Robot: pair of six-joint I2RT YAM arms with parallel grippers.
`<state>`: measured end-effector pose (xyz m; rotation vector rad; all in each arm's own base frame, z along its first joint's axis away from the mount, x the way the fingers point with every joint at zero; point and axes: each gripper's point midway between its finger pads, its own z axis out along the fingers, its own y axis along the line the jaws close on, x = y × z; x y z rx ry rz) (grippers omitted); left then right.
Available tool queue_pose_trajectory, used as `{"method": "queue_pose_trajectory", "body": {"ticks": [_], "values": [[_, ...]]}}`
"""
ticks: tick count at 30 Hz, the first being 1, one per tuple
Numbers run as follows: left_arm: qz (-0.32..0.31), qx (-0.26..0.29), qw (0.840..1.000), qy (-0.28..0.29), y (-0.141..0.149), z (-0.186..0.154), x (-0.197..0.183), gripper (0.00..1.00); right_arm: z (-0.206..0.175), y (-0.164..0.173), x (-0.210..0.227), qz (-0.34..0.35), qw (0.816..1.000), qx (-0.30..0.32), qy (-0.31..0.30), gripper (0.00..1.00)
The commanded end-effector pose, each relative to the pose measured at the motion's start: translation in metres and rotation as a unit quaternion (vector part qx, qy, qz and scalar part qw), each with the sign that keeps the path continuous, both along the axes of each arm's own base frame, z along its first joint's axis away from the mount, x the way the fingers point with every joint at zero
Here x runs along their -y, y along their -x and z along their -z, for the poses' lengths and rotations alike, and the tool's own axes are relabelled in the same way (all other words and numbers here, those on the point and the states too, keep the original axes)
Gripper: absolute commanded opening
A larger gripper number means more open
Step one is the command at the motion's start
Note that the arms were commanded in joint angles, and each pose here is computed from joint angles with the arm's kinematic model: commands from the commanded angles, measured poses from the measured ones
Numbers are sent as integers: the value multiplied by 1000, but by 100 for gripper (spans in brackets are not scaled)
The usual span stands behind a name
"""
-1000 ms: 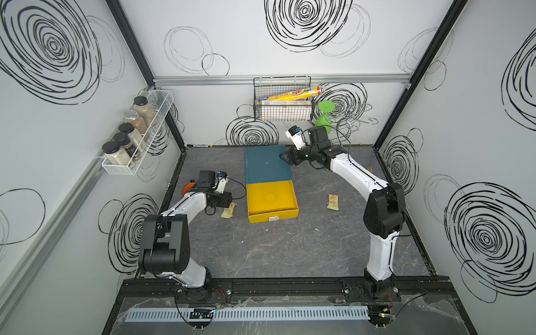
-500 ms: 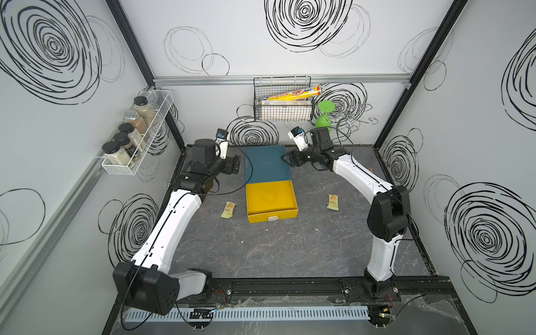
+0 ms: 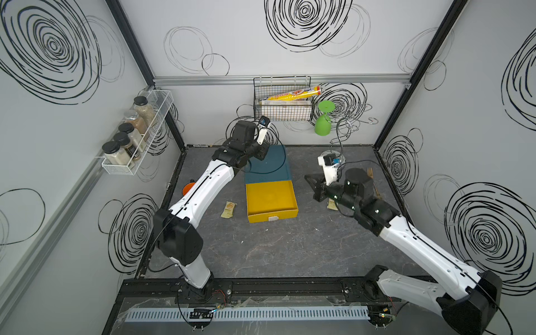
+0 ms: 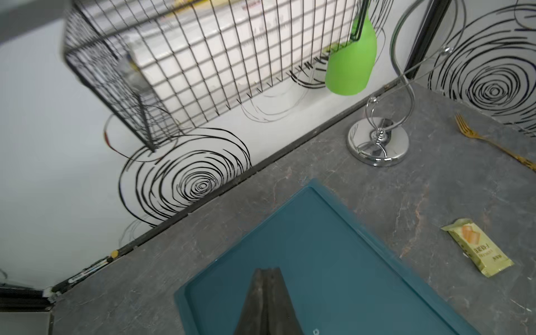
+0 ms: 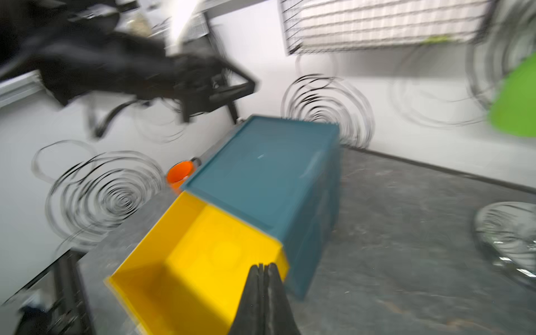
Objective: Take the cookies out of the drawer
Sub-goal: Close the drawer in the storage box.
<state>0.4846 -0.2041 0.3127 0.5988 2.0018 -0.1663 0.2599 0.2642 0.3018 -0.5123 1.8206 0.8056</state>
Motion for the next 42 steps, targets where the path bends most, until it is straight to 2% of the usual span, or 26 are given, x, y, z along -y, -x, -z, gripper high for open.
{"method": "queue_pose_trajectory", "body": {"ticks": [1,5,12,16,25,42], "values": [[30,-49,998,21,-3,13,6,0,36,42,-15,16,999,-12,-32,0],[20,-79,995,48,-10,33,-4,0,44,94,-33,11,998,27,-63,0],[21,-143,987,74,-6,73,-11,0,60,119,-60,25,995,74,-68,0],[20,-158,984,74,-2,88,-12,0,70,115,-71,36,994,87,-63,0],[28,-194,977,82,4,108,-6,0,68,98,-84,82,987,122,-65,0],[37,-206,975,82,11,117,-5,0,83,35,-109,91,989,97,-58,0]]}}
